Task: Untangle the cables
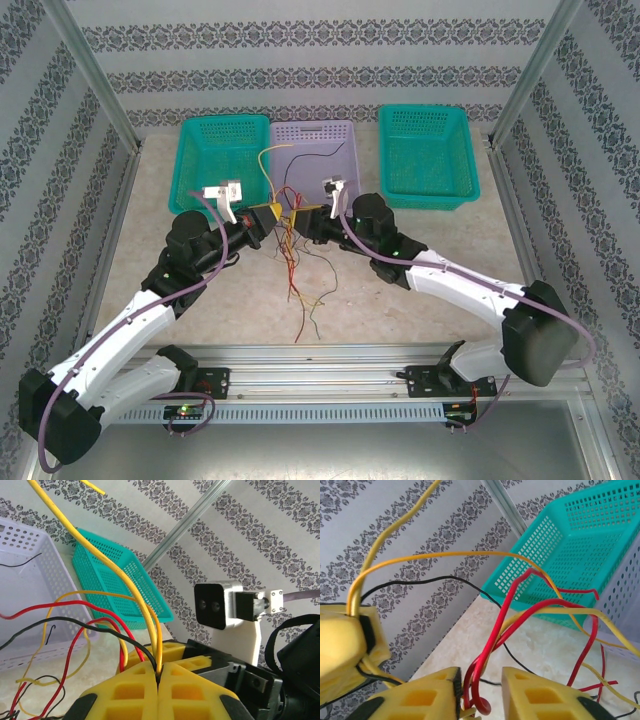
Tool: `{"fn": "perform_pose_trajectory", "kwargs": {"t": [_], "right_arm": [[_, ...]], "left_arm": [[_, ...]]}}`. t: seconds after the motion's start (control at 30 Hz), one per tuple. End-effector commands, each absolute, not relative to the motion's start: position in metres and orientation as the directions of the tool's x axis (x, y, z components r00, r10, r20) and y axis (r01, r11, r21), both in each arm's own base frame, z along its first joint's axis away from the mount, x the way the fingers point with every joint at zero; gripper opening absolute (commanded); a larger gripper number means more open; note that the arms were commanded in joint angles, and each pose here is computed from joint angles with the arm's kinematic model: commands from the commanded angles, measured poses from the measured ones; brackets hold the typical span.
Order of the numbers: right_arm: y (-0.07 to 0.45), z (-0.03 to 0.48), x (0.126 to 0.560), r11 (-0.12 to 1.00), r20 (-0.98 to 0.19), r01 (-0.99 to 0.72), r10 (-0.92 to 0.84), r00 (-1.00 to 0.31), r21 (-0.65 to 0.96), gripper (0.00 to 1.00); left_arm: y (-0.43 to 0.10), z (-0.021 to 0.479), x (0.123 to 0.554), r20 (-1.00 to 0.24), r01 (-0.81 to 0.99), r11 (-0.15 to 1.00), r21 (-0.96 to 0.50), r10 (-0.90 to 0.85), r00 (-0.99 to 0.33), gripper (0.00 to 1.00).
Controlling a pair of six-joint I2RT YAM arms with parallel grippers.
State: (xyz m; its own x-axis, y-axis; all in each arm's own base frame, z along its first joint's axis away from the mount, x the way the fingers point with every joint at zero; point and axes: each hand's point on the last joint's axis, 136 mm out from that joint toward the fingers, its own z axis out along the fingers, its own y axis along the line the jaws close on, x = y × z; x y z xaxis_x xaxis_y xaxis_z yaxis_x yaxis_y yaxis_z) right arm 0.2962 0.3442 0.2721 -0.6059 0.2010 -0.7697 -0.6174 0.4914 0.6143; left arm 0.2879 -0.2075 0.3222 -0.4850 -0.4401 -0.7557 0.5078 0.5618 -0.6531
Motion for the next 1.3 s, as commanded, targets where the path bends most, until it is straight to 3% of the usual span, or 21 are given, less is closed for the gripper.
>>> {"fn": "perform_pose_trajectory", "kwargs": {"t": [0.0, 0.03, 0.17, 0.33, 0.63, 0.83, 0.93, 1.27], "right_arm": [[0.351, 0.279, 0.299, 0.495, -0.783, -0.629, 0.199, -0.589, 0.599, 0.1], [0.348, 0.279, 0.301, 0.511, -0.786, -0.621, 0.206, -0.583, 0.594, 0.0], [0.316, 0.276, 0.311, 0.644, -0.822, -0.549, 0.238, -0.518, 0.533, 0.0], [0.23, 0.261, 0.33, 0.806, -0.823, -0.317, 0.329, -0.463, 0.501, 0.0], [0.108, 0.245, 0.332, 0.833, -0.763, -0.019, 0.498, -0.412, 0.553, 0.0], [0.084, 0.247, 0.32, 0.832, -0.755, 0.022, 0.513, -0.409, 0.554, 0.0], [0.062, 0.233, 0.313, 0.856, -0.759, 0.127, 0.505, -0.411, 0.501, 0.0], [0.013, 0.185, 0.306, 0.783, -0.665, 0.356, 0.621, -0.415, 0.509, 0.0]], "left_arm": [[-0.208, 0.347, 0.283, -0.766, 0.569, 0.515, -0.641, -0.478, -0.43, 0.0], [-0.208, 0.348, 0.282, -0.767, 0.57, 0.515, -0.64, -0.478, -0.429, 0.0], [-0.204, 0.353, 0.277, -0.779, 0.574, 0.529, -0.625, -0.468, -0.417, 0.0], [-0.194, 0.36, 0.267, -0.819, 0.573, 0.585, -0.574, -0.425, -0.386, 0.0], [-0.179, 0.363, 0.26, -0.873, 0.538, 0.692, -0.482, -0.326, -0.363, 0.0], [-0.166, 0.377, 0.254, -0.91, 0.52, 0.754, -0.401, -0.261, -0.322, 0.0], [-0.156, 0.391, 0.252, -0.928, 0.503, 0.787, -0.357, -0.238, -0.285, 0.0], [-0.134, 0.449, 0.243, -0.972, 0.48, 0.845, -0.234, -0.188, -0.141, 0.0]]}}
